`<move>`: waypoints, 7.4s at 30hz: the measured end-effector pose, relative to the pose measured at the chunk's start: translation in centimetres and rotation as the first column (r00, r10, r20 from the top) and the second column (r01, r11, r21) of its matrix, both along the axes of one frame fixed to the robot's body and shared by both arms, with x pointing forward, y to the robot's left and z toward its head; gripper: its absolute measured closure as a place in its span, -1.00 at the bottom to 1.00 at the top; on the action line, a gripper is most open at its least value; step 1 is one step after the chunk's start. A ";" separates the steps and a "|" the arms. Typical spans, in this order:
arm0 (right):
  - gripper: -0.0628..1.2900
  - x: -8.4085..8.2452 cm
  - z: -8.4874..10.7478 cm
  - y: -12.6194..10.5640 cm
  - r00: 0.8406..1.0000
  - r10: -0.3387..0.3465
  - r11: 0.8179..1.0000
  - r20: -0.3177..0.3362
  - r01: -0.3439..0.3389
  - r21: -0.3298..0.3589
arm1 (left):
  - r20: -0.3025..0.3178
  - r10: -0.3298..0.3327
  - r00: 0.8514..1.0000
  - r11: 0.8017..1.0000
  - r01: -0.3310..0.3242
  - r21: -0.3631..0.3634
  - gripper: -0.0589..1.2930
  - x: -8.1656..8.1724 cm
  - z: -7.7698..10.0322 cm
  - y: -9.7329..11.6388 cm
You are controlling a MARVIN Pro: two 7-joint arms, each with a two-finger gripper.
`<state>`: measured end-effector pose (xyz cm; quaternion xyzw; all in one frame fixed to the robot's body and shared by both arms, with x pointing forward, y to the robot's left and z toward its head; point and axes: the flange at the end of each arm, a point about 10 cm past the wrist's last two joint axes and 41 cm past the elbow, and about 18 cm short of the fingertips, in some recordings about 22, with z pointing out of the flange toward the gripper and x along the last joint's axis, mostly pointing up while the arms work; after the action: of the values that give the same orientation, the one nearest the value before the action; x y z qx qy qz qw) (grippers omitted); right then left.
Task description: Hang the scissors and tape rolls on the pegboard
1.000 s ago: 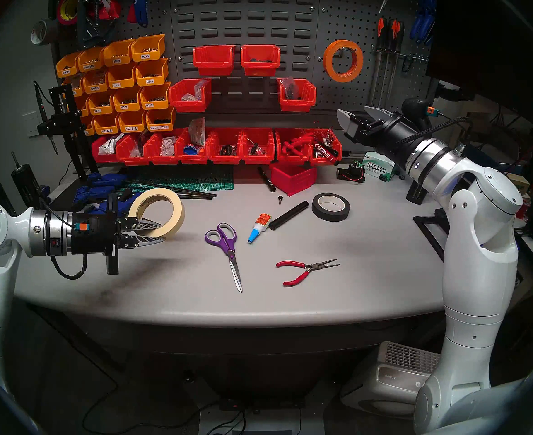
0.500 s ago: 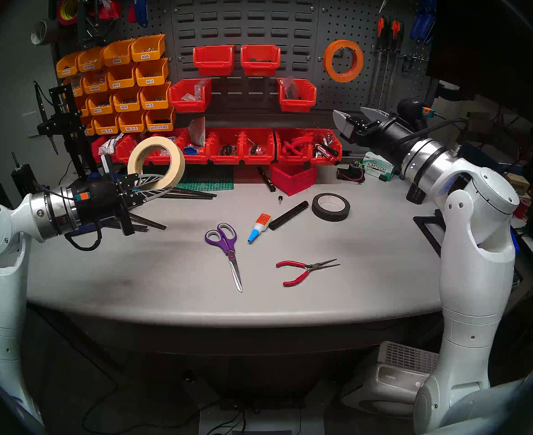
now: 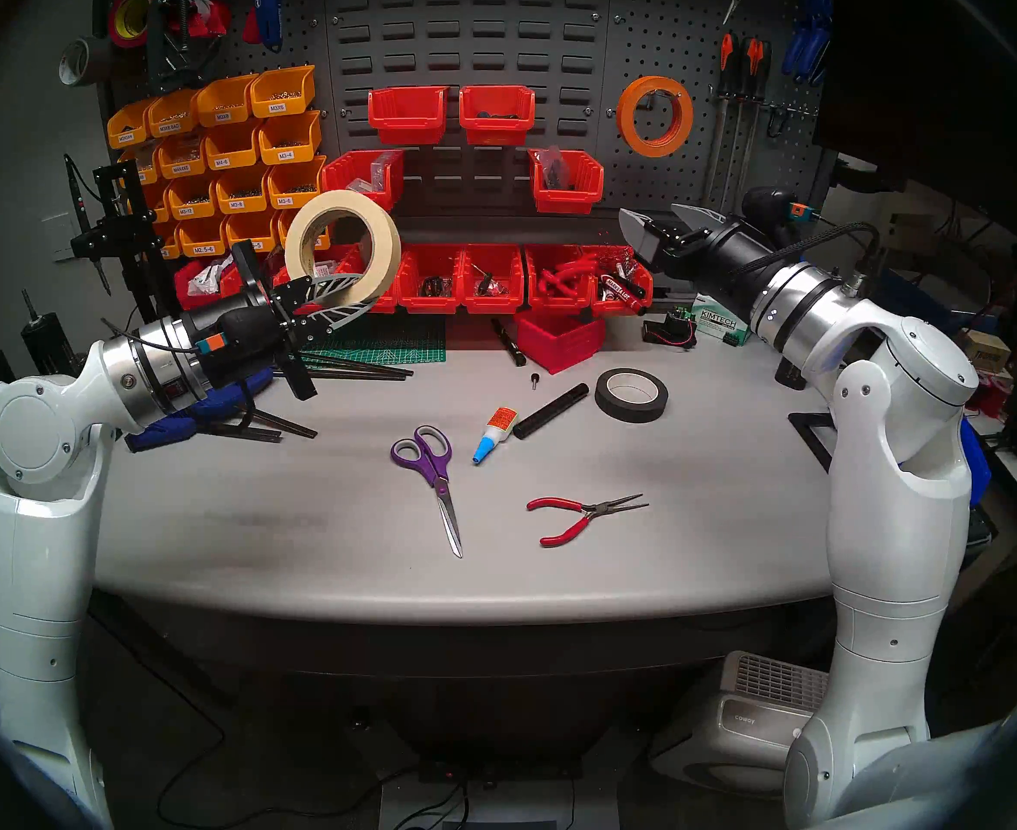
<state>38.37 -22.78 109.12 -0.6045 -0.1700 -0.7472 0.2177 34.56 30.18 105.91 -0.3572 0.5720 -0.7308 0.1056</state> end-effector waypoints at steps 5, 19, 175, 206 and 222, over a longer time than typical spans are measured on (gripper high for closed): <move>-0.89 0.1 0.0 0.7 0.999 0.037 0.999 -0.001 -0.037 0.038 | 0.063 -0.025 0.998 1.000 0.025 0.014 0.76 0.7 0.3 -1.7; -0.89 -0.3 0.5 2.2 0.963 0.269 0.932 -0.015 -0.256 0.255 | 0.156 -0.085 0.984 0.995 0.075 0.070 0.76 2.9 -0.2 -4.6; 0.59 5.4 3.6 -1.1 0.919 -0.314 0.941 0.237 0.335 -0.055 | -0.113 -0.236 0.965 0.791 0.123 -0.600 -0.91 -5.1 2.5 -2.0; 0.59 11.0 4.1 -3.1 0.907 -0.395 0.910 0.147 0.365 0.198 | -0.211 -0.227 0.951 0.721 0.019 -0.693 -0.91 -10.2 -2.1 0.7; 0.59 12.8 6.5 -3.8 0.899 -0.413 0.899 0.147 0.377 0.225 | -0.227 -0.207 0.952 0.696 -0.019 -0.718 -0.91 -11.1 -3.2 1.4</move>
<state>51.20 -26.54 115.65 -0.5283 0.0089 -0.8431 0.1004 23.47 31.62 102.75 -0.4432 0.2715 -0.8385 -0.1638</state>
